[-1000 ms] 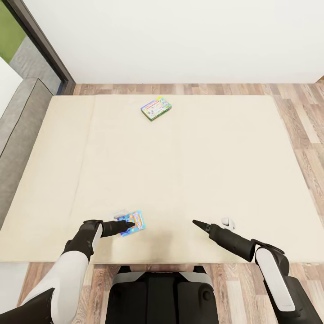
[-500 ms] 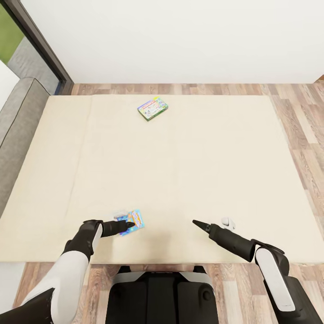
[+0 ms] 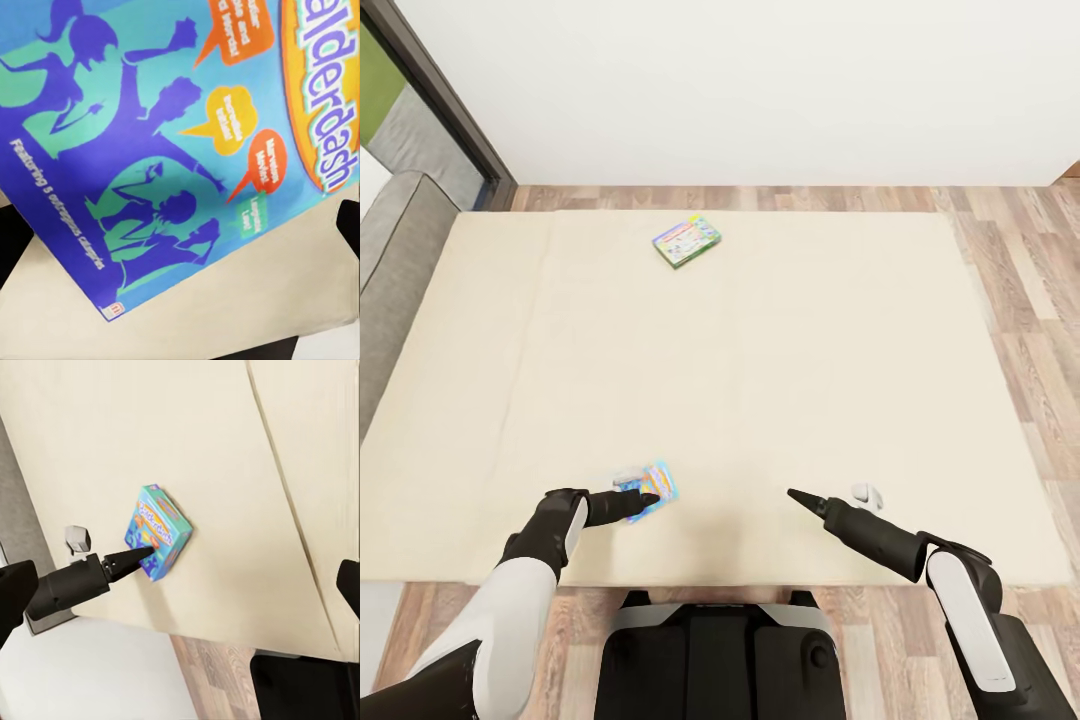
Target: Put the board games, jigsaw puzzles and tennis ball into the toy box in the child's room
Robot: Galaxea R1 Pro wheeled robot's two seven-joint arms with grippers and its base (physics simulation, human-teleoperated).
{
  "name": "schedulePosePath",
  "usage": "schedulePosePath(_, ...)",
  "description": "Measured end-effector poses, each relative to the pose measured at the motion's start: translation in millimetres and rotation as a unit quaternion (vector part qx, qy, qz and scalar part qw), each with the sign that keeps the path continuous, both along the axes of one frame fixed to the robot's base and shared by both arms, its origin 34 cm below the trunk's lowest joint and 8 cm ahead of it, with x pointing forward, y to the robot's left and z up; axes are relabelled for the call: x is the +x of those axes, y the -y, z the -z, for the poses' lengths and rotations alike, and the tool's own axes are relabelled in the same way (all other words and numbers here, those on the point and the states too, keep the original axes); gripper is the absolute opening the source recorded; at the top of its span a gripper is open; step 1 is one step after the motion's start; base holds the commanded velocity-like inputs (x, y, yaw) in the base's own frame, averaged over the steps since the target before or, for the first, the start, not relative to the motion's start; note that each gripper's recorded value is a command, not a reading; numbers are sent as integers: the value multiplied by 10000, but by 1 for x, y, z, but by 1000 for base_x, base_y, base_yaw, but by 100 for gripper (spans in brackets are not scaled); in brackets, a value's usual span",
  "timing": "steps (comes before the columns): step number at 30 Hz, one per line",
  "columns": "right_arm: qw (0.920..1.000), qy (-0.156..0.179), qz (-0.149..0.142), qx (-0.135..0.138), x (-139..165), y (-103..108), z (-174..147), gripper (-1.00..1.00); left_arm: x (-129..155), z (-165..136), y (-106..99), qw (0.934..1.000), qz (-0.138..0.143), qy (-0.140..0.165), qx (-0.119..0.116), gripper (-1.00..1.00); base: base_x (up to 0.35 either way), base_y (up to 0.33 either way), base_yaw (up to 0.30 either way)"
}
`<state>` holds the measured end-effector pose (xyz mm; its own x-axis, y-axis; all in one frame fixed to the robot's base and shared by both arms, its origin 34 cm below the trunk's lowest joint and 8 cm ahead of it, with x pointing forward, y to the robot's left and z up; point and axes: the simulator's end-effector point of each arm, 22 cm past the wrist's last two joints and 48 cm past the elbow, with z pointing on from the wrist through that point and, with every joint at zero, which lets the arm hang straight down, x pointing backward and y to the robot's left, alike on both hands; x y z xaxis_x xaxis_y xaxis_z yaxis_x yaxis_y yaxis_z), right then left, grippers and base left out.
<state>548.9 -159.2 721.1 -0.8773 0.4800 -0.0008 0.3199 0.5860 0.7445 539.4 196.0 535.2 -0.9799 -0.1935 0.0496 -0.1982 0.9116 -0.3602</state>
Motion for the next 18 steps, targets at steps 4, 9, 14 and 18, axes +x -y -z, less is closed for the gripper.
schedulePosePath(4,10000,0,0,2,0,0,0,100,0,0,0,10000,-1,1,-1,100,0,-88,0)
schedulePosePath(9,10000,1,0,2,0,0,0,100,0,0,-1,10000,0,2,5,100,34,-16,0)
schedulePosePath(14,10000,0,0,2,0,0,0,100,1,0,-1,10000,-1,11,3,100,37,-3,0)
schedulePosePath(18,10000,0,0,1,0,0,0,100,1,0,-1,10000,-1,14,3,100,7,-1,0)
